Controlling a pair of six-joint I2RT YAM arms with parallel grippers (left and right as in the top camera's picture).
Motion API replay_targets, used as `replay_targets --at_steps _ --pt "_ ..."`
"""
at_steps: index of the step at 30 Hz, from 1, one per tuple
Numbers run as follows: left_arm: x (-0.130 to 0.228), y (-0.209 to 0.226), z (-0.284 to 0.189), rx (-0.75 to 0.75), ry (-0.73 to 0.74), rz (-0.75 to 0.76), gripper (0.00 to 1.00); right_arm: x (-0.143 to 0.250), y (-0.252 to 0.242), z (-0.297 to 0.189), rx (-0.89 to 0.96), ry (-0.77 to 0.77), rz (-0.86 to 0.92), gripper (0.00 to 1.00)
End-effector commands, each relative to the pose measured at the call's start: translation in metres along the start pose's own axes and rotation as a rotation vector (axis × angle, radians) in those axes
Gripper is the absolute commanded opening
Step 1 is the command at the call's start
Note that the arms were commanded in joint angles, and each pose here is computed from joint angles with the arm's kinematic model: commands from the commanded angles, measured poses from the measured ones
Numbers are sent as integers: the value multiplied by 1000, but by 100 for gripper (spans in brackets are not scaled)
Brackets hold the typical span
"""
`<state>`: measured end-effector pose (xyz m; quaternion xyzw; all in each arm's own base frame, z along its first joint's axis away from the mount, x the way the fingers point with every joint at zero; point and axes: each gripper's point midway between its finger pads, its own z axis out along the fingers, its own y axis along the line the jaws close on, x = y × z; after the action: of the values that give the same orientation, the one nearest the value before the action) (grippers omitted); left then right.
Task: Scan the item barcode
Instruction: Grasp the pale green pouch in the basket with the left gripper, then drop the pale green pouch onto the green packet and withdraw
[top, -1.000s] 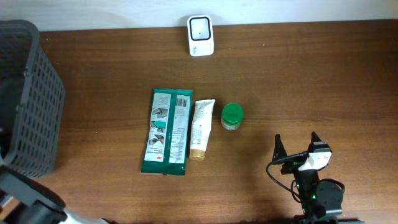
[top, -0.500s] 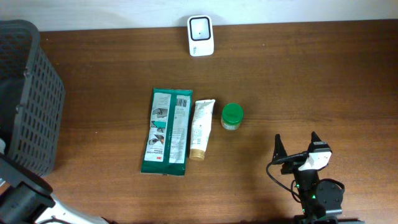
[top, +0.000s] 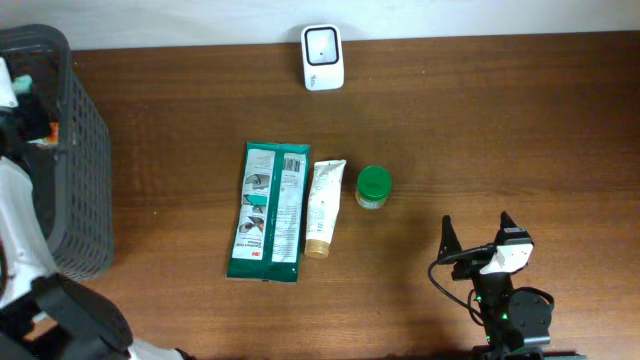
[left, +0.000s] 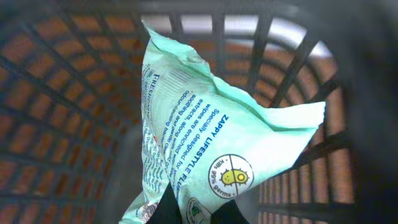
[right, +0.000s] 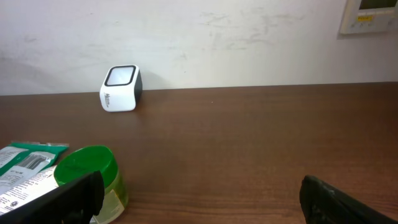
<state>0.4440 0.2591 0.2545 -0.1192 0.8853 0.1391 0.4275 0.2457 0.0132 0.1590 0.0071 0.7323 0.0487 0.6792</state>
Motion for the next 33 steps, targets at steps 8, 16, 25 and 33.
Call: replay_targets --at_steps 8,16,25,33 --pt "0 -223 -163 509 60 103 0 3 0 0 0 3 4 98" --pt "218 -345 -99 497 753 150 0 3 0 0 0 3 4 98" --pt "243 -411 -111 560 729 224 99 3 0 0 0 3 4 98" --pt "50 -393 -130 624 271 266 99 3 0 0 0 3 4 98"
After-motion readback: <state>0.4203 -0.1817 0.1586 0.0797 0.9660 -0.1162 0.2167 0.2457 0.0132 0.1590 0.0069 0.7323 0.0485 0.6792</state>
